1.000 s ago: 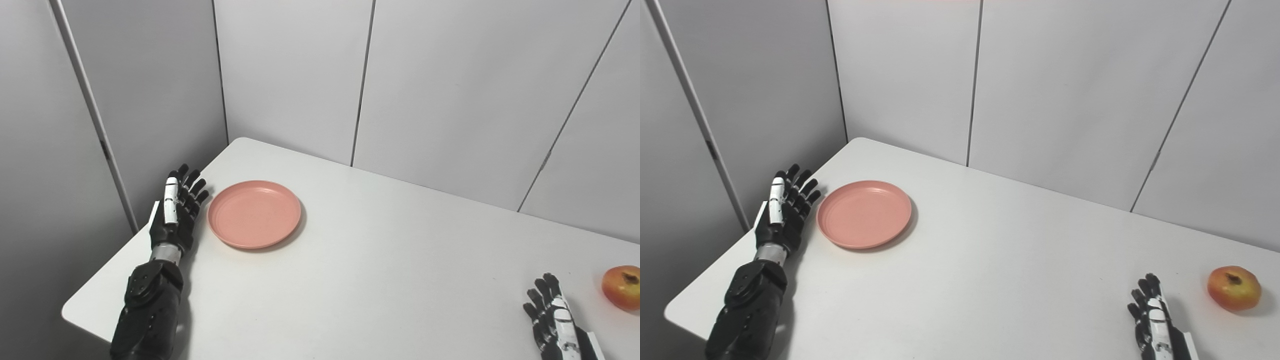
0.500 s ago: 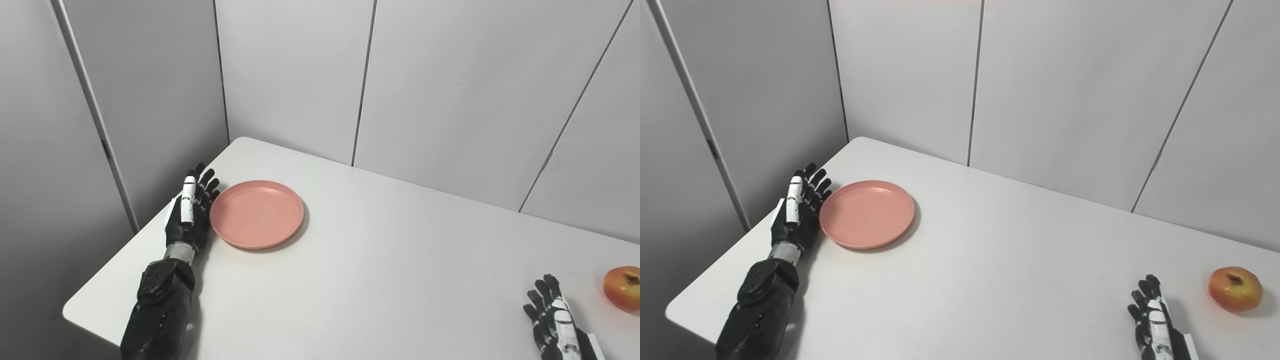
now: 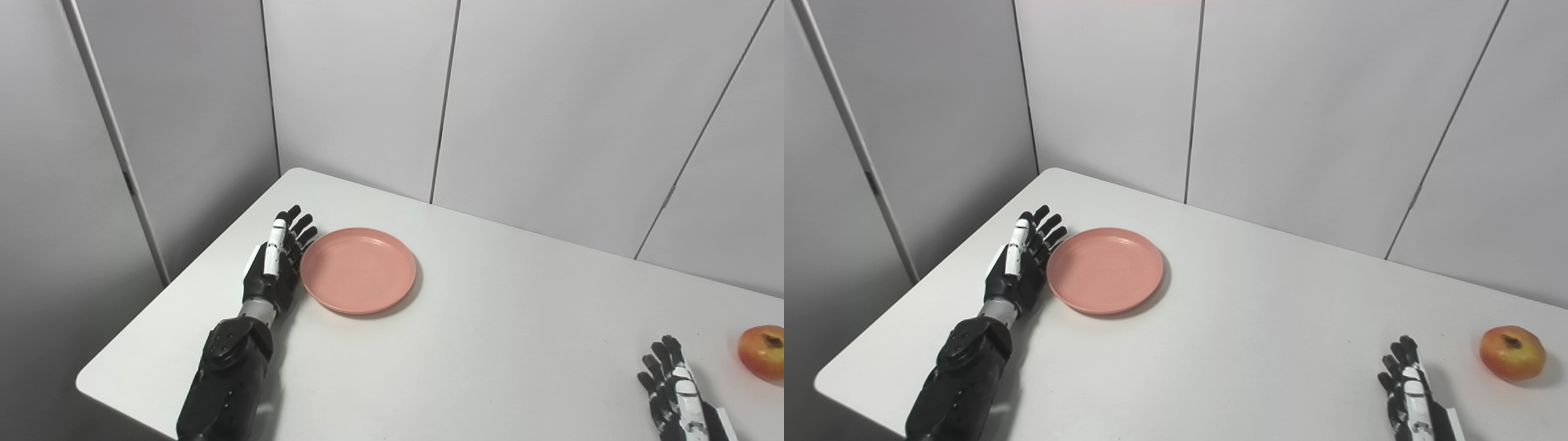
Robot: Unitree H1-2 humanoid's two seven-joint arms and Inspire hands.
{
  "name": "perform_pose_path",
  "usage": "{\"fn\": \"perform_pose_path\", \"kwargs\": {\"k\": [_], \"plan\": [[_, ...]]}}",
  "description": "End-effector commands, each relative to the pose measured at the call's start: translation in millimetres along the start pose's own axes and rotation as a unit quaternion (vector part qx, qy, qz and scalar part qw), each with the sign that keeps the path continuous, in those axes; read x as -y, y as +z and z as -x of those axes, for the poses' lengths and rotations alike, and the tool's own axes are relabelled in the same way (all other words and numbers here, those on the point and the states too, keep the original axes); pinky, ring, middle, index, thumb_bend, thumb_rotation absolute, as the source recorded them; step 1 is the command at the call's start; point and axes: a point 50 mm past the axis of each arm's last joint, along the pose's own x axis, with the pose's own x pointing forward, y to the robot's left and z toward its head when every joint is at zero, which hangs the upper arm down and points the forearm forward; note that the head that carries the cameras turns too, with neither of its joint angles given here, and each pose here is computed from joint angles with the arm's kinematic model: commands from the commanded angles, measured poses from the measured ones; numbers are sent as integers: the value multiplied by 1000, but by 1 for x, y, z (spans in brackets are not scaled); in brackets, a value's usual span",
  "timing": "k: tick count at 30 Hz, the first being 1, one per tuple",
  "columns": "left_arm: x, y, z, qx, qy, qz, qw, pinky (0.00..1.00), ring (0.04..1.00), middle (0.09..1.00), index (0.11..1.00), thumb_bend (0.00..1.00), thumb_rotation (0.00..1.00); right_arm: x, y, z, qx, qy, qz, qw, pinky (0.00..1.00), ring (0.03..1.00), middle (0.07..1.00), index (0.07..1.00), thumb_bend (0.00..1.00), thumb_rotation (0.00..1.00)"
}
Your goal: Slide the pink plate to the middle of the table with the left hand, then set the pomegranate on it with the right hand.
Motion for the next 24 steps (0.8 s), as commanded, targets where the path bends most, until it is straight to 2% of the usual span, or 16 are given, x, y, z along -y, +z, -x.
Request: {"fn": "perform_pose_path", "kwargs": {"k": [1, 9, 18, 24], "plan": [[18, 8, -11, 6, -20, 0, 1000, 951, 942, 947, 940, 372, 1000, -4, 1, 0, 10, 10, -10, 1000, 1000, 1000, 1000, 1000, 39, 1000], [47, 4, -19, -10, -59, -4, 998, 943, 941, 943, 944, 370, 1000, -5, -4, -2, 13, 9, 1, 1000, 1000, 1000, 1000, 1000, 33, 1000], [82, -4, -24, -35, -95, -7, 995, 921, 933, 940, 940, 368, 1000, -7, -9, -3, 6, 8, 2, 1000, 1000, 1000, 1000, 1000, 115, 1000], [109, -19, -22, -58, -147, -12, 987, 959, 959, 958, 960, 383, 1000, -11, -11, -3, 4, 2, 7, 1000, 1000, 990, 1000, 1000, 159, 1000]]}}
